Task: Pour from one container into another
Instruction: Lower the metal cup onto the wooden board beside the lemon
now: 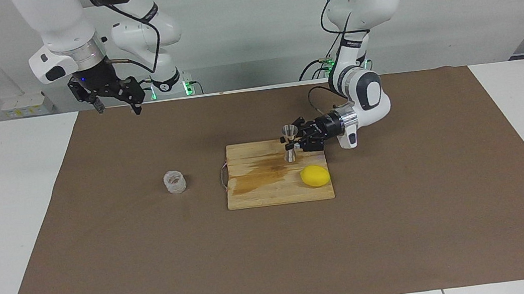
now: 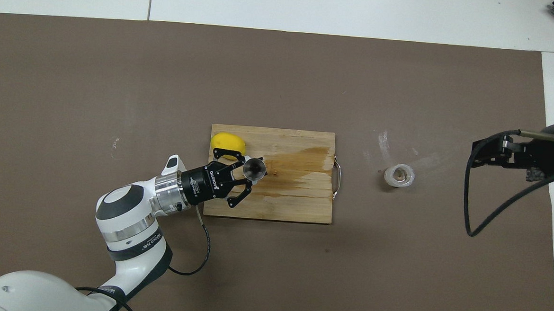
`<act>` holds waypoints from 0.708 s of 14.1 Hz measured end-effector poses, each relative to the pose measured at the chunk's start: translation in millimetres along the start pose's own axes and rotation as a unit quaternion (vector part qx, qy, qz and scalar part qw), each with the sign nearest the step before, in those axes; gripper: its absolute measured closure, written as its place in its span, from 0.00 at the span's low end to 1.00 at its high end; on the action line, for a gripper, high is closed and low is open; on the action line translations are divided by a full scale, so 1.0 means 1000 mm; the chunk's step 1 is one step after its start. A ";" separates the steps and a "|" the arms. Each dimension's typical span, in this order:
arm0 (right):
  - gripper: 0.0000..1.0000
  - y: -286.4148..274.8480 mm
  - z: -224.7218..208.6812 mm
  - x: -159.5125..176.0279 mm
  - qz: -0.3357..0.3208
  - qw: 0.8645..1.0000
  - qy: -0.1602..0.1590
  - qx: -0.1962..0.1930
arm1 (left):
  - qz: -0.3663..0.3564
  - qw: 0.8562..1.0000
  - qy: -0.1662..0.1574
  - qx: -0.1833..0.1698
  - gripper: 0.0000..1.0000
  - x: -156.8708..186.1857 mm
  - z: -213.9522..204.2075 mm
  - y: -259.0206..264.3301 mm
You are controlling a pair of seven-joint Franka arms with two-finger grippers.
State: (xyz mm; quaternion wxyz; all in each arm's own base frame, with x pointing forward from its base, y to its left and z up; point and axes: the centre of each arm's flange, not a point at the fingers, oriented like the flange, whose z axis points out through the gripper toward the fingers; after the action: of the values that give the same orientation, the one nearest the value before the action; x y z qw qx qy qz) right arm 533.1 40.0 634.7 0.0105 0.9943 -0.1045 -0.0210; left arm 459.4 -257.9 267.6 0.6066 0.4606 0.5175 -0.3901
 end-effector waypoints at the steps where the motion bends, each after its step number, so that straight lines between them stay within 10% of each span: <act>1: 0.00 0.000 0.000 0.000 0.000 1.000 0.000 0.000 | 0.004 1.000 0.002 -0.001 0.69 0.004 -0.001 -0.002; 10: 0.00 0.000 0.000 0.000 0.000 1.000 0.000 0.000 | 0.013 1.000 0.014 -0.015 0.70 0.031 -0.004 -0.008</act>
State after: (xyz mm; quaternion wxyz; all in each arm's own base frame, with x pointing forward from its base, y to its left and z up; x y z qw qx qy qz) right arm 533.1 40.0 634.7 0.0105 0.9943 -0.1045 -0.0210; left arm 455.3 -255.9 235.2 0.6111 0.4634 0.5255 -0.3682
